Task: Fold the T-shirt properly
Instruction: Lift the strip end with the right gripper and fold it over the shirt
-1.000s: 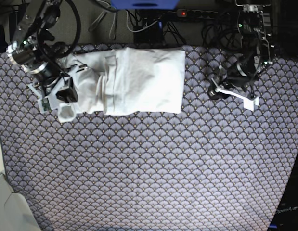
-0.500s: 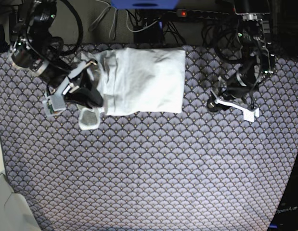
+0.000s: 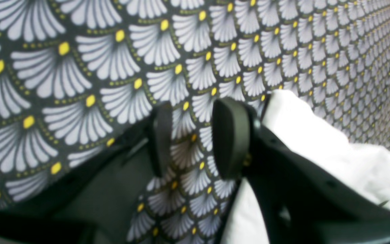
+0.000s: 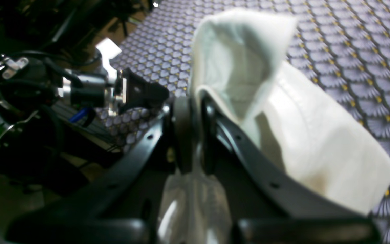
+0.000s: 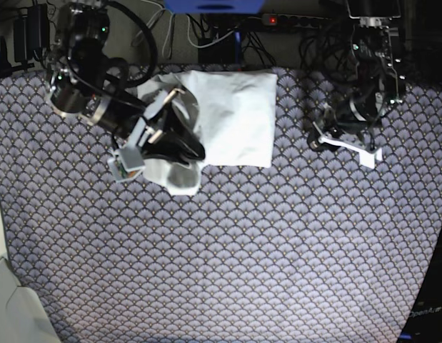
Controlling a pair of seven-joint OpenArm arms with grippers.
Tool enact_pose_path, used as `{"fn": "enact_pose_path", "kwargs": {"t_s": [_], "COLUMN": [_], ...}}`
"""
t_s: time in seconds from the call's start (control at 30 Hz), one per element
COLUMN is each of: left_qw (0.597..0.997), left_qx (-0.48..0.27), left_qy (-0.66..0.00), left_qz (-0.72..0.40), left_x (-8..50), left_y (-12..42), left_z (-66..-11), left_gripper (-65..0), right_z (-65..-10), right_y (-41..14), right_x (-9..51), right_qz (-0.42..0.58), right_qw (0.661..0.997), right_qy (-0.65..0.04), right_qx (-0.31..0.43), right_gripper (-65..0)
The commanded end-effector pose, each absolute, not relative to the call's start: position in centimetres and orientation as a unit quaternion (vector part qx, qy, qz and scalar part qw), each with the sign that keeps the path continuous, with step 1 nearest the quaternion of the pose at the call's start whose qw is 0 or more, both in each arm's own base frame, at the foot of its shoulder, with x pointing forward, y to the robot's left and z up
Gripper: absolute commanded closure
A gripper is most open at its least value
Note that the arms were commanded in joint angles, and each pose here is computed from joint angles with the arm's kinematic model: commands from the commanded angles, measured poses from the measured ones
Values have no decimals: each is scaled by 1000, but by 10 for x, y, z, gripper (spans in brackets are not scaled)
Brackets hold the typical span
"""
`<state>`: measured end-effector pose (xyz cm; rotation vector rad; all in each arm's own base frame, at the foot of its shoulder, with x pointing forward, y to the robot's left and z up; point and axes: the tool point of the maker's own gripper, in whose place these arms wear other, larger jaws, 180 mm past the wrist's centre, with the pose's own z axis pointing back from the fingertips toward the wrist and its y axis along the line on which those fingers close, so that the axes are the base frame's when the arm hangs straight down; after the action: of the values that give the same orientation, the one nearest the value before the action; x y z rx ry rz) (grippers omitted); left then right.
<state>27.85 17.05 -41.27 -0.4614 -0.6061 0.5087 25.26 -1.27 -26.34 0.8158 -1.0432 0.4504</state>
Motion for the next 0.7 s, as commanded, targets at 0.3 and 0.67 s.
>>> {"fn": "enact_pose_path", "kwargs": {"t_s": [0.3,0.67], "left_qw": [896,884], "left_qx": [-197,-157], "left_qy": [-320,-335], "left_qz": [236,285], "left_x": [266,247], "left_y": [195,245], "left_z": [-395,-391], "left_gripper": [-238,-238], "right_z": [-259,-280], "right_y": [28,57], "right_x": [257,261], "right_qz": [225,206], "right_qw": [734,731], "right_qy": [-467,-432], "right_qx": [440,486], "right_gripper": [-15,-15]}}
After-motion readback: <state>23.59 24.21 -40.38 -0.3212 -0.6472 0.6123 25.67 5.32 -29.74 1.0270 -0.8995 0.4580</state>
